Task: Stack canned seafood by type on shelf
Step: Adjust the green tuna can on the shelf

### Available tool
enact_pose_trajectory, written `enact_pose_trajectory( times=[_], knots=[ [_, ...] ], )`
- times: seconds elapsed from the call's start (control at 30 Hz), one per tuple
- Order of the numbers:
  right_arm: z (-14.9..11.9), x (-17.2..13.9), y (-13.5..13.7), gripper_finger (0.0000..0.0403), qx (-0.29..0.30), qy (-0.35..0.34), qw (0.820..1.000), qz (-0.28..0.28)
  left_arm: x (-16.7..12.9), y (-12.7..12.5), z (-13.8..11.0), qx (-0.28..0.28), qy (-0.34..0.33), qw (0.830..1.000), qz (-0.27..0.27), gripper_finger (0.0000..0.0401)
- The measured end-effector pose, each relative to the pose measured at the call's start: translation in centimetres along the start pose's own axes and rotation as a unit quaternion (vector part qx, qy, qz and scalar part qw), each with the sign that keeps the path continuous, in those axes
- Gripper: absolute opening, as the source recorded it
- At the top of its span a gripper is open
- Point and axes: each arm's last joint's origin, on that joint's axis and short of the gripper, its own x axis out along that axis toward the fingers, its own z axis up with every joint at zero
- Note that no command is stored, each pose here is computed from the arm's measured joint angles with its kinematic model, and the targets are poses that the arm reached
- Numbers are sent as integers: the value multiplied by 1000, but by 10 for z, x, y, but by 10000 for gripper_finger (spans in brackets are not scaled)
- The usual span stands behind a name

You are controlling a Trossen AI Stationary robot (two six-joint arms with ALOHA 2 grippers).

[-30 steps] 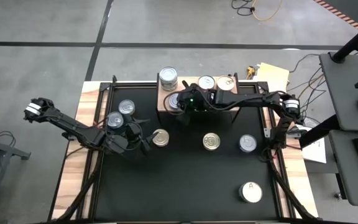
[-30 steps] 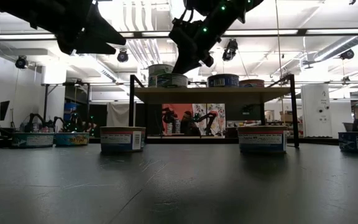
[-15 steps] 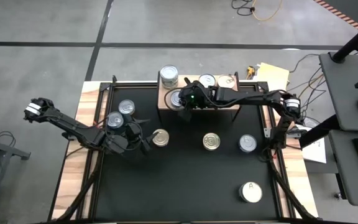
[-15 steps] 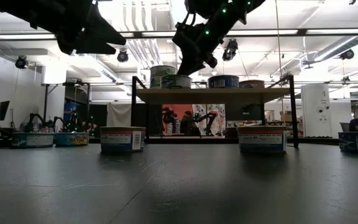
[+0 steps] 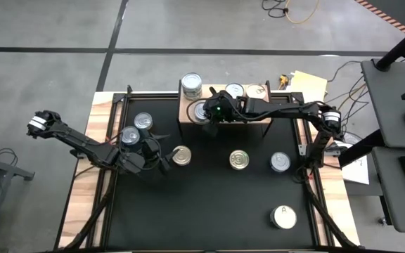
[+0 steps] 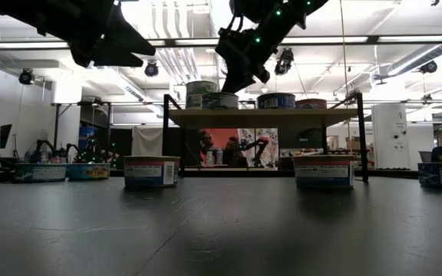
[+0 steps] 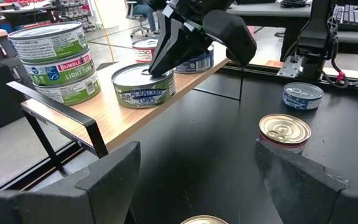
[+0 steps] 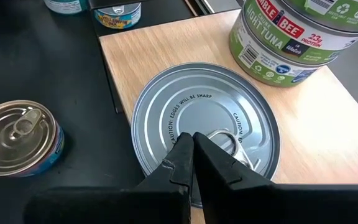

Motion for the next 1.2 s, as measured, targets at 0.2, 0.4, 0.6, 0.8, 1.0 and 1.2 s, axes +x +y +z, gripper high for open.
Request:
enact_pose_trajectory(
  times=[0.2,0.4,0.6,0.8,1.0,1.2],
  knots=[
    [-1,0,-1,9,-6,4,1000,-24,0,0,0,0,0,1000,0,302],
    [-1,0,-6,9,-15,6,998,-65,0,0,0,0,0,1000,0,302],
    [-2,0,-10,9,-13,9,998,-68,0,0,0,0,0,1000,0,302],
    [-2,1,-16,9,-15,16,996,-92,0,0,0,0,0,1000,0,302],
    [-3,3,-27,9,-5,18,995,-102,0,0,0,0,0,1000,0,302],
    [-3,5,-40,9,8,20,993,-114,0,0,0,0,0,1000,0,302]
  ],
)
